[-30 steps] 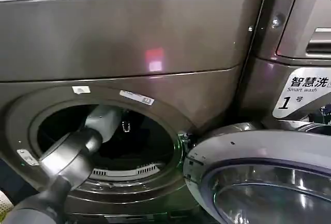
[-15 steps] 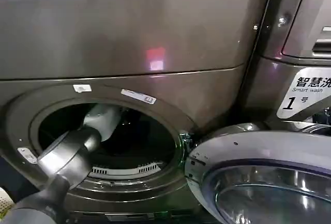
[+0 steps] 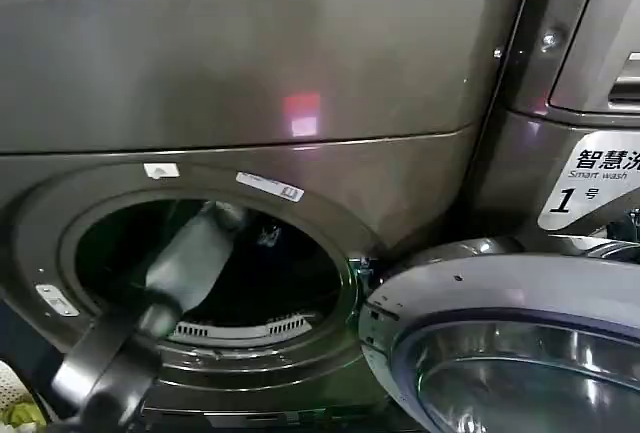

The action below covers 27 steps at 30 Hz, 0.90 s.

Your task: Grasp the clothes from the dryer.

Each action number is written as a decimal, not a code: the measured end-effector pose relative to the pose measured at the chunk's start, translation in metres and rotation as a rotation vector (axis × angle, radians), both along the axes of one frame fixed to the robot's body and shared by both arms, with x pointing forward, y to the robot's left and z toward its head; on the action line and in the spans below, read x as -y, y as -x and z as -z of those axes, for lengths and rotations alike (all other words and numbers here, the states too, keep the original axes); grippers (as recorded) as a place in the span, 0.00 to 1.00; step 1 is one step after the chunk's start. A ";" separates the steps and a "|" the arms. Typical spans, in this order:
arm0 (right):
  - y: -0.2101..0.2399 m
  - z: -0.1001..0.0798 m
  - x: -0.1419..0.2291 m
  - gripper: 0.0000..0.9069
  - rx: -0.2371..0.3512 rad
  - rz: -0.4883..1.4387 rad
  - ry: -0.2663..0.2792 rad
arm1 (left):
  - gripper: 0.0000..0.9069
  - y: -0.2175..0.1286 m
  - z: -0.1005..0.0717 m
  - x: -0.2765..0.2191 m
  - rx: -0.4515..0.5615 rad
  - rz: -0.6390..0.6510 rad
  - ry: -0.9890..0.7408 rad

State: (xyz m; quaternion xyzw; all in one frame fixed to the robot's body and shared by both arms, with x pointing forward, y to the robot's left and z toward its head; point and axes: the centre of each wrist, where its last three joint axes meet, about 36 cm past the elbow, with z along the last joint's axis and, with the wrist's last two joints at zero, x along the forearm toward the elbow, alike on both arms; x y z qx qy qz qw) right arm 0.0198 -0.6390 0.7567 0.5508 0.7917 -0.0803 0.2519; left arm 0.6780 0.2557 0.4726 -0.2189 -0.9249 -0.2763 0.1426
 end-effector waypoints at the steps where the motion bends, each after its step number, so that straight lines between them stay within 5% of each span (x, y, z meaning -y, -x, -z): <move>1: 0.000 0.000 0.000 1.00 0.002 -0.002 0.003 | 0.00 0.006 -0.002 0.002 0.031 -0.014 0.045; 16: -0.003 -0.003 -0.007 1.00 -0.001 -0.009 0.080 | 0.00 0.085 -0.014 0.039 0.402 -0.346 0.577; 27: -0.006 -0.010 -0.012 1.00 -0.020 -0.012 0.121 | 0.00 0.125 -0.004 0.044 0.442 -0.490 0.625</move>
